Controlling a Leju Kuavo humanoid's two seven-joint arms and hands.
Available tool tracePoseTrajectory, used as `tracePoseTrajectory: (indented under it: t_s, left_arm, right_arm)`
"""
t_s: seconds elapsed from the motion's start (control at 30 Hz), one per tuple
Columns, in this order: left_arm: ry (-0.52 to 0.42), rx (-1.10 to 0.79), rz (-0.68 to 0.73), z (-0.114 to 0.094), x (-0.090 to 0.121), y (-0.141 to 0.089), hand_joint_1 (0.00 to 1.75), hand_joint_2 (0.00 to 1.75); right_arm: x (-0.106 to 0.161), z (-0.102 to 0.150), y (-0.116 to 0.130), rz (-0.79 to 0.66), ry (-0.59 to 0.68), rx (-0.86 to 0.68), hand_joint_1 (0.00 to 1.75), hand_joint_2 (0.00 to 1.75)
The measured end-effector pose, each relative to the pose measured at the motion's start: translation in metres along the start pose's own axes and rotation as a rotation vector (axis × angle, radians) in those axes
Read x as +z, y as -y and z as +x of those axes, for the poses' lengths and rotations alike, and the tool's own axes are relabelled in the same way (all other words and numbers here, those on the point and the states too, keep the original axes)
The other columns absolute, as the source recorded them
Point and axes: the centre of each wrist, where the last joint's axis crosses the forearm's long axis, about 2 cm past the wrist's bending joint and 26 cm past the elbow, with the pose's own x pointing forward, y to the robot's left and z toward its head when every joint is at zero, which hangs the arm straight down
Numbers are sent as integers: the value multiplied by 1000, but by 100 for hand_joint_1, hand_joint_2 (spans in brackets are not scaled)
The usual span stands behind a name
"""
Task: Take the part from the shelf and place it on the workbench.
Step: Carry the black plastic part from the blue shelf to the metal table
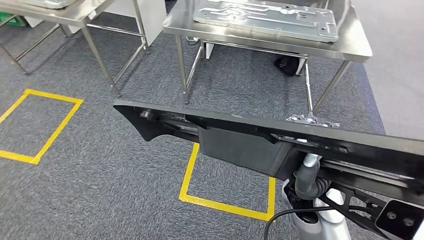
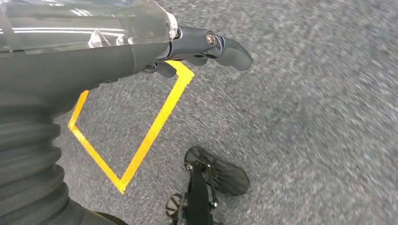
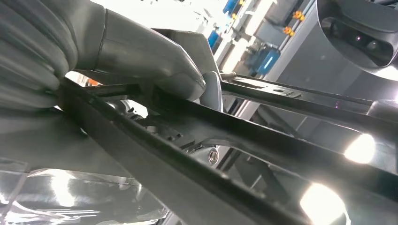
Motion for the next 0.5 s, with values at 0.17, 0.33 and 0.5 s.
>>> tracePoseTrajectory:
  t_s: [0.17,0.33,0.5]
  left_arm:
    - [10,0,-12,1,0,1,0,175]
    - [14,1,-18,2,0,3,0,175]
    - [14,4,-18,-1,0,2,0,175]
  right_arm:
    - [1,-1,0,4,-8,14,175,175]
    - [0,-2,-1,1,-7,16,175,175]
    - [1,-3,-2,-1,-13,23,175,175]
